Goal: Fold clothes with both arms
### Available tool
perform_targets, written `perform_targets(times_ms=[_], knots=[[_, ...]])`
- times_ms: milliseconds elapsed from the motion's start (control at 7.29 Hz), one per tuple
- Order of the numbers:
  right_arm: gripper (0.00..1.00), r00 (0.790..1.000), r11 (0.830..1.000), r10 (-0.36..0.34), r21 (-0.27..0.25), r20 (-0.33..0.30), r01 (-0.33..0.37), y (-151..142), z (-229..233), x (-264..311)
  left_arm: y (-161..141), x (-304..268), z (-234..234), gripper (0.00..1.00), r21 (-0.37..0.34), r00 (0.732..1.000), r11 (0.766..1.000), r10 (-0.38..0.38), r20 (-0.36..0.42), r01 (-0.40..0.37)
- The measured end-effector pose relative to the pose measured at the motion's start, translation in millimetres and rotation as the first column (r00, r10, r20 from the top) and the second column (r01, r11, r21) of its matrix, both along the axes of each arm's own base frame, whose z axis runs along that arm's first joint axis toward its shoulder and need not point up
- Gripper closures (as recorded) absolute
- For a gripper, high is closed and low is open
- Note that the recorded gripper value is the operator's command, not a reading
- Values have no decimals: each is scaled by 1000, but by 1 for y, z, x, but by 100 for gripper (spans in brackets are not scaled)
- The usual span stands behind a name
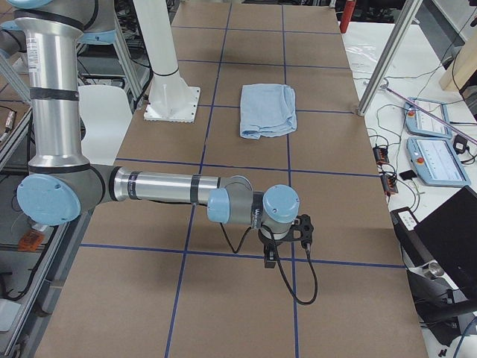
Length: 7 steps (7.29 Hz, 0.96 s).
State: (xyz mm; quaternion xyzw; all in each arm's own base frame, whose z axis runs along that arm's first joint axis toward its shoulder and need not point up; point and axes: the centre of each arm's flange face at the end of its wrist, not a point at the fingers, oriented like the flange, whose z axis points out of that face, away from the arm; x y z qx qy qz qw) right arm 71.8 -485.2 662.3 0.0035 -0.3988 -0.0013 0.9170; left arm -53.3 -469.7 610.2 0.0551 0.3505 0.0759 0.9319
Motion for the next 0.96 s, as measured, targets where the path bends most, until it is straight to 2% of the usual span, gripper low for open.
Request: perform_targets(times_ms=[412,686,960], knots=[[0,1000,1000,14,-9,-2,-14,2,-2,0,0,0,0,0,-19,1000,1000,-19,-10,19],[0,999,999,38,-28,-2,-38,1,-4,0,1,5,-4,0,-118,990,987,-115,-77,106],[0,999,999,43,-30,-4,-43,1,-4,1,1,8,-8,0,-167,981,976,-162,-109,143]])
